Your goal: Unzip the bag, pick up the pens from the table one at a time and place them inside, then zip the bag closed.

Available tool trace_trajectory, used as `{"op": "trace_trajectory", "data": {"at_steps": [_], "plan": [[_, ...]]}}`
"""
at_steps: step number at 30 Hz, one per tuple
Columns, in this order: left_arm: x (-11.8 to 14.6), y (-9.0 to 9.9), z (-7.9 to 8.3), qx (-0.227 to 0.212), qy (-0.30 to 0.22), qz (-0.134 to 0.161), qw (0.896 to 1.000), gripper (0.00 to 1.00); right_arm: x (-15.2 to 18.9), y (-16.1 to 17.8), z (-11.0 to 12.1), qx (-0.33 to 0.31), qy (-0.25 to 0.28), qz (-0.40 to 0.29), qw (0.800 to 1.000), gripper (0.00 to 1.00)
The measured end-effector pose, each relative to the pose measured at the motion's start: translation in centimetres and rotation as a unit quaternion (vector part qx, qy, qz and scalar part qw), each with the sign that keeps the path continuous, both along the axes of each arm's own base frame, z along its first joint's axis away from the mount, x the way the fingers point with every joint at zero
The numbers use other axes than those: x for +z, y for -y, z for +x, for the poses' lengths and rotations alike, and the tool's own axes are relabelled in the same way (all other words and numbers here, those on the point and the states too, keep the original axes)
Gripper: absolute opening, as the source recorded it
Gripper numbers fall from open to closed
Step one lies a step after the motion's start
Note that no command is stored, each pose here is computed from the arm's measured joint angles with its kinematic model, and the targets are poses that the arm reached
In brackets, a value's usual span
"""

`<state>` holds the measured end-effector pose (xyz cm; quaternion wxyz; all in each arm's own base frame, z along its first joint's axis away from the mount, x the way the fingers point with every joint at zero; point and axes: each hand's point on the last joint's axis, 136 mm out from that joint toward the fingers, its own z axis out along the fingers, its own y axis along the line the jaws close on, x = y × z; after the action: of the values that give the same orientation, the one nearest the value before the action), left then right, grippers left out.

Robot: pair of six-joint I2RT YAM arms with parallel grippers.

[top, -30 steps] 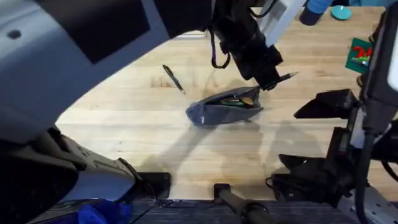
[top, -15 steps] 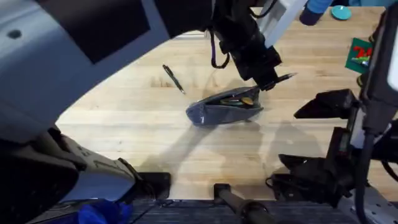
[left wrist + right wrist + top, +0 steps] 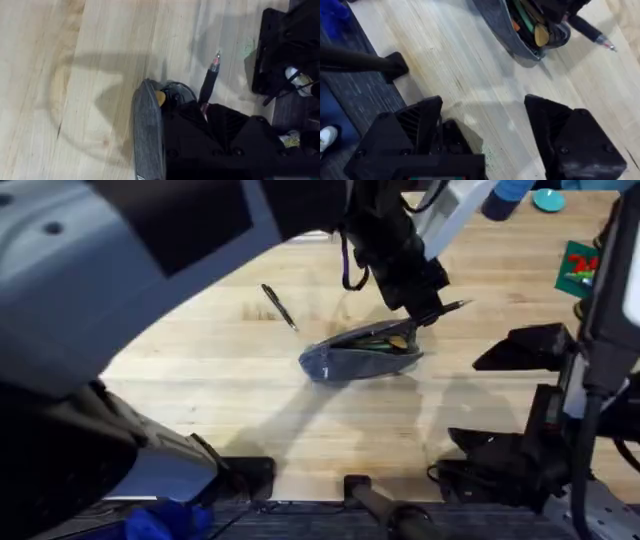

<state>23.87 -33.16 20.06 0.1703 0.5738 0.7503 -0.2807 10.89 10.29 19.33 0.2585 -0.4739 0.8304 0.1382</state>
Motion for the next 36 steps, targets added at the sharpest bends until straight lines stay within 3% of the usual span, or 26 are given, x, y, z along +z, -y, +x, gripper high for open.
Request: {"op": "trace_trajectory", "data": {"at_steps": [11,25,36], "plan": [[-3.8,-0.3,1.1,0.009,-0.012,0.054,0.998,0.043,0.0,0.0,0.0,0.000,0.000,0.000,1.000,0.997],[-5.7,-2.7,-0.4,-0.001,-0.043,0.119,0.992,0.043,0.0,0.0,0.0,0.000,0.000,0.000,1.000,0.996],[-8.2,-4.9,0.2,0.011,-0.038,0.198,0.979,0.043,0.0,0.0,0.0,0.000,0.000,0.000,1.000,0.998]]}}
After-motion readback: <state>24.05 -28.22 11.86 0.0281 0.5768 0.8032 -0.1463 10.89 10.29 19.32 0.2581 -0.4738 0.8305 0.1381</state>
